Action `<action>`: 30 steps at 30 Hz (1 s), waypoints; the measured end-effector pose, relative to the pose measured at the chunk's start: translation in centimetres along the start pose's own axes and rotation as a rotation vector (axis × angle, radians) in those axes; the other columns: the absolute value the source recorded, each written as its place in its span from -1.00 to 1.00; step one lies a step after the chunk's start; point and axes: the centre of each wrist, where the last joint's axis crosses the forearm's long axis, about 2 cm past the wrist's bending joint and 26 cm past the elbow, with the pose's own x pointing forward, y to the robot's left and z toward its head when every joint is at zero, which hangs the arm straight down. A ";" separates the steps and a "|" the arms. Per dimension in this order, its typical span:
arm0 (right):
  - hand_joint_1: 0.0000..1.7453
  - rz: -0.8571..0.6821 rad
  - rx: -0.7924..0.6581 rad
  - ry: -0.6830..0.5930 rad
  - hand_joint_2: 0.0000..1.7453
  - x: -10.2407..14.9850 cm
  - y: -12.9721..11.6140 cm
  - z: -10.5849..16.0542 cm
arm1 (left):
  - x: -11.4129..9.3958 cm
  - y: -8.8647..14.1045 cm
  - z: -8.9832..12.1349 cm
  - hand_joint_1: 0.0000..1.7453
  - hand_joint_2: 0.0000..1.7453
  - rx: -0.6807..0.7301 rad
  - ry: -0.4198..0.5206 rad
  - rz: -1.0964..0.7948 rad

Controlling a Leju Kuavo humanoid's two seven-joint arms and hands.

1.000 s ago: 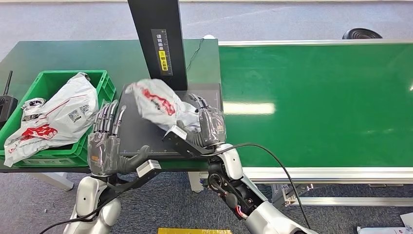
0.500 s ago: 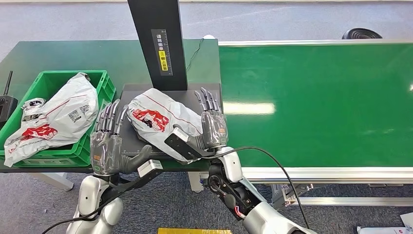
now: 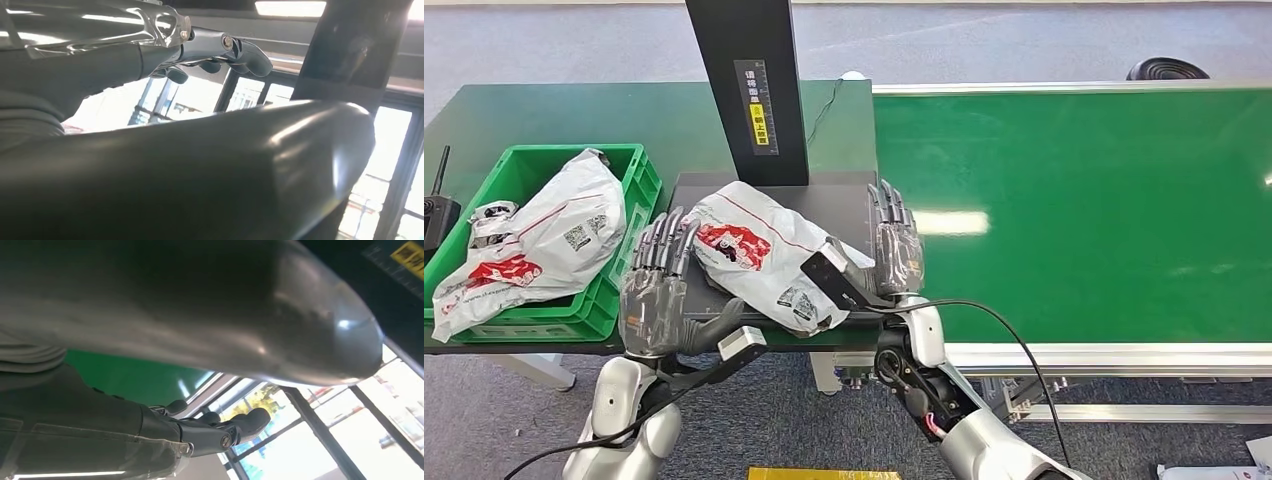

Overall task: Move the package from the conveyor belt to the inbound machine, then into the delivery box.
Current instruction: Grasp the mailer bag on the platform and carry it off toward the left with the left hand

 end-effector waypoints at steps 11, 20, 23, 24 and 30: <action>-1.00 0.075 0.013 0.101 -1.00 -3.4 -0.1 2.6 | -4.3 -4.3 -1.2 -1.00 -1.00 -0.231 0.082 -0.213; -1.00 0.092 0.001 0.126 -1.00 -4.1 -0.3 3.3 | -5.3 -5.4 -0.7 -1.00 -1.00 -0.308 0.119 -0.224; -1.00 0.114 -0.012 0.135 -1.00 -4.2 -0.5 3.7 | -5.6 -5.7 -0.4 -1.00 -1.00 -0.339 0.143 -0.240; -1.00 0.120 -0.018 0.137 -1.00 -4.3 -0.6 3.8 | -5.8 -5.8 -0.3 -1.00 -1.00 -0.349 0.157 -0.246; -1.00 0.143 -0.053 0.118 -1.00 -4.3 -1.4 4.1 | -6.6 -6.4 0.6 -1.00 -1.00 -0.416 0.237 -0.280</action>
